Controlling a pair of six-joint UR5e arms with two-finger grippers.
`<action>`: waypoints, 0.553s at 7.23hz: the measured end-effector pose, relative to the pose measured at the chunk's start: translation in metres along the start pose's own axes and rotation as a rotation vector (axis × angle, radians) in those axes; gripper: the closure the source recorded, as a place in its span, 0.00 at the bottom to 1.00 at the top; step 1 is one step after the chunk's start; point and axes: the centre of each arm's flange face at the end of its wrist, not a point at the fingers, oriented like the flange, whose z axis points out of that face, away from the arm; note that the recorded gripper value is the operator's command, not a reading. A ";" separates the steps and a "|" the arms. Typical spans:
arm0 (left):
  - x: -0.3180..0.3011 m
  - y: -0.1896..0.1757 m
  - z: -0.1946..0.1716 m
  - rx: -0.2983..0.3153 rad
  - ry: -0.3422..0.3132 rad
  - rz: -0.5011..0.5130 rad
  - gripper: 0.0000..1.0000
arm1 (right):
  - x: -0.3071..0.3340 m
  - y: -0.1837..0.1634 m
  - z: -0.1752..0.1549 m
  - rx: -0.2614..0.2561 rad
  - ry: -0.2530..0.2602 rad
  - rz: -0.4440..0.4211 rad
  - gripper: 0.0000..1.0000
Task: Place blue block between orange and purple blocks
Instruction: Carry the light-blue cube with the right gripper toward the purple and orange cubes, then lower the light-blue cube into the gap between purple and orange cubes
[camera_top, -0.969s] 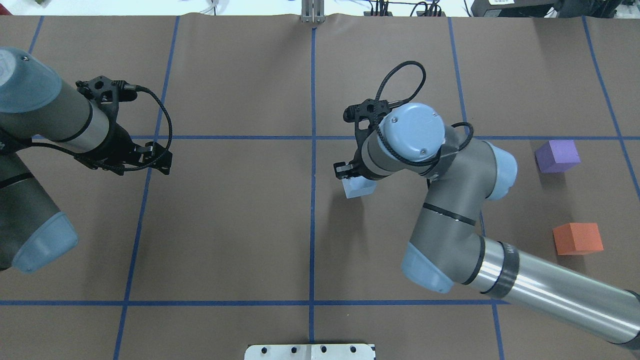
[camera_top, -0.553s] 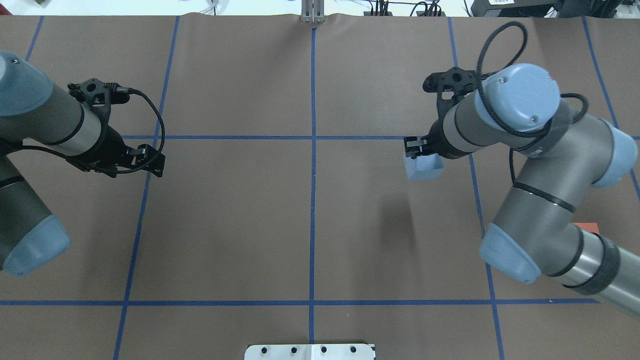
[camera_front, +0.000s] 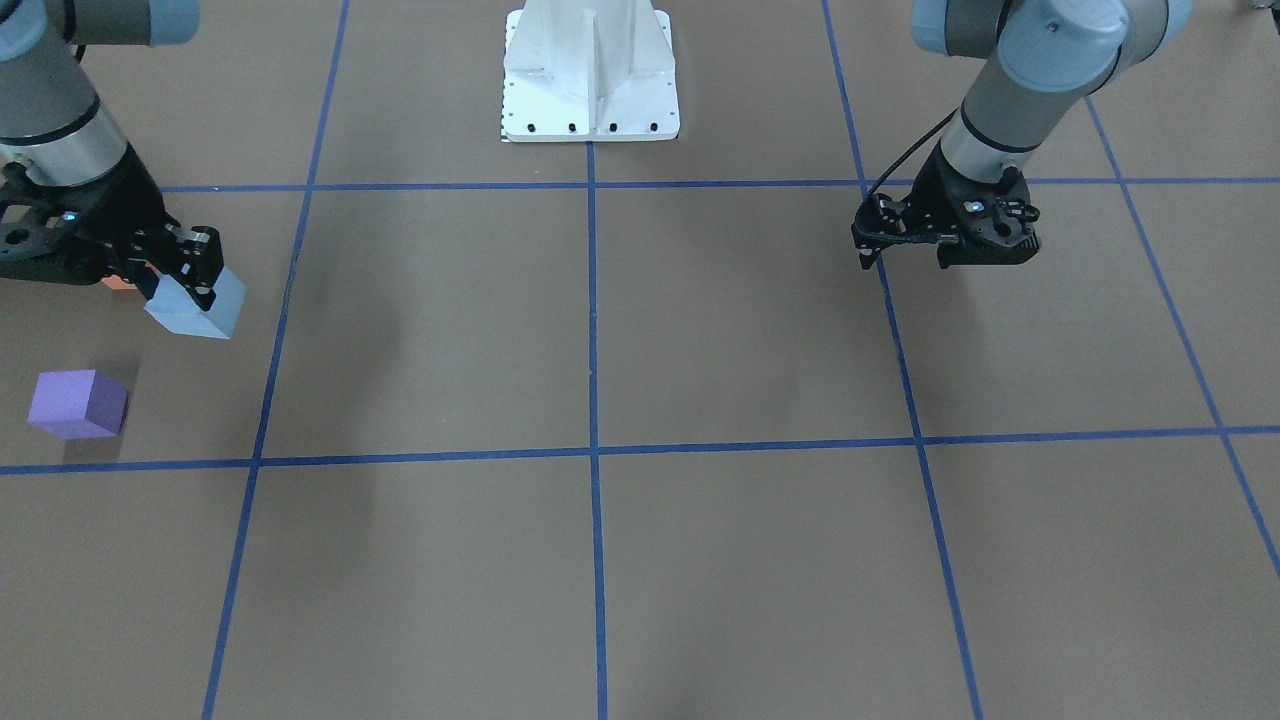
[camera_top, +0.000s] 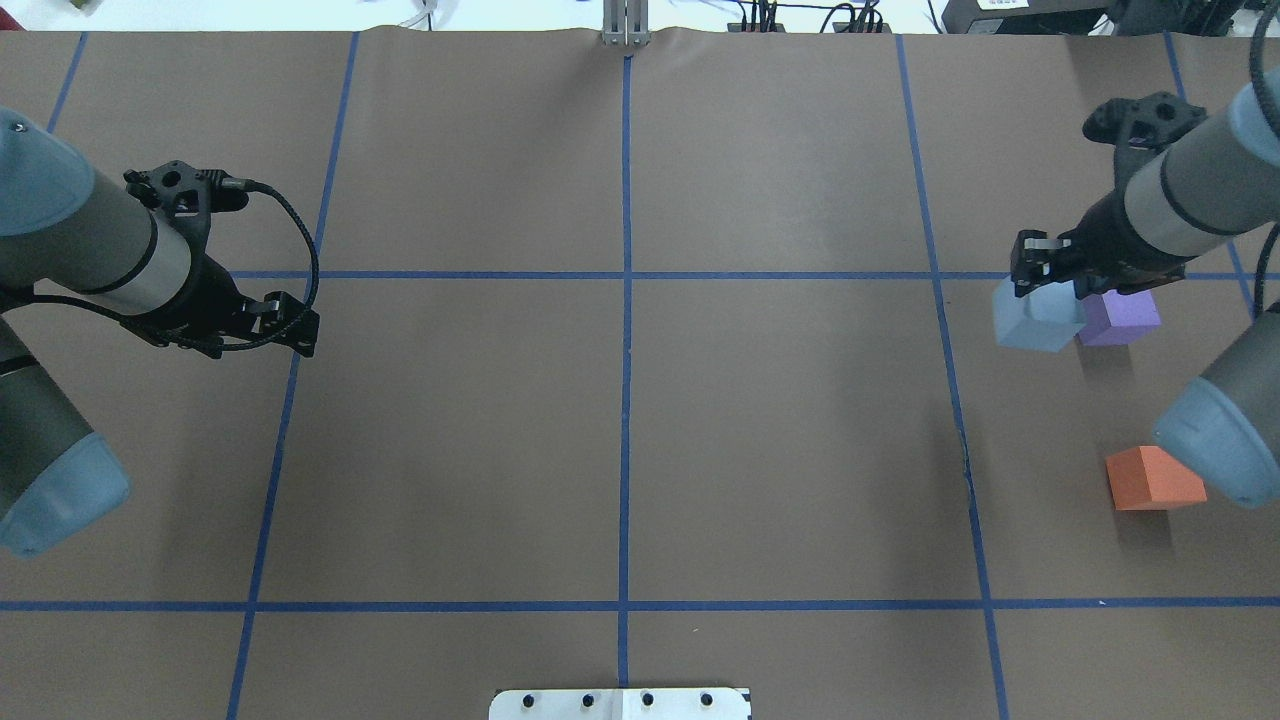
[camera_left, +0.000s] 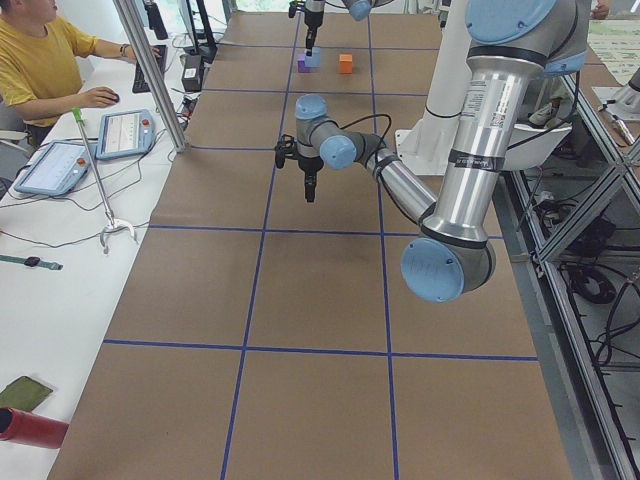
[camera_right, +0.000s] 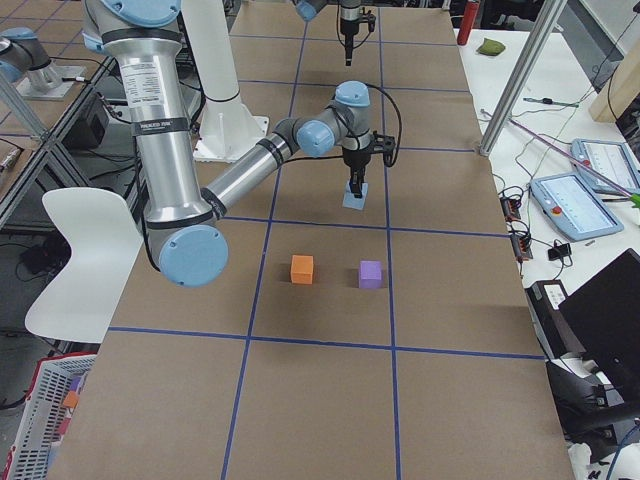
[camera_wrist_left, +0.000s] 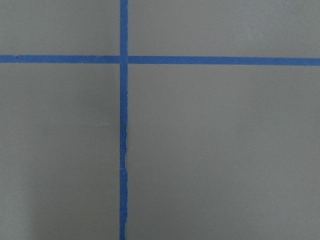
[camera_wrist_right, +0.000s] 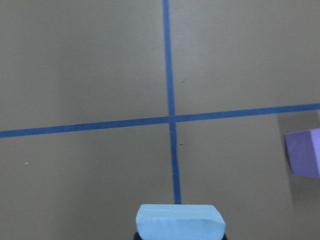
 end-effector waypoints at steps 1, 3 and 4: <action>0.000 0.000 -0.001 0.001 0.000 -0.001 0.00 | 0.032 -0.004 0.008 -0.024 0.026 0.004 0.98; -0.001 0.000 -0.001 0.002 0.000 -0.003 0.00 | 0.078 -0.004 0.030 -0.073 0.078 -0.004 0.98; -0.001 0.000 -0.001 0.003 0.000 -0.005 0.00 | 0.090 -0.003 0.038 -0.090 0.094 -0.006 0.99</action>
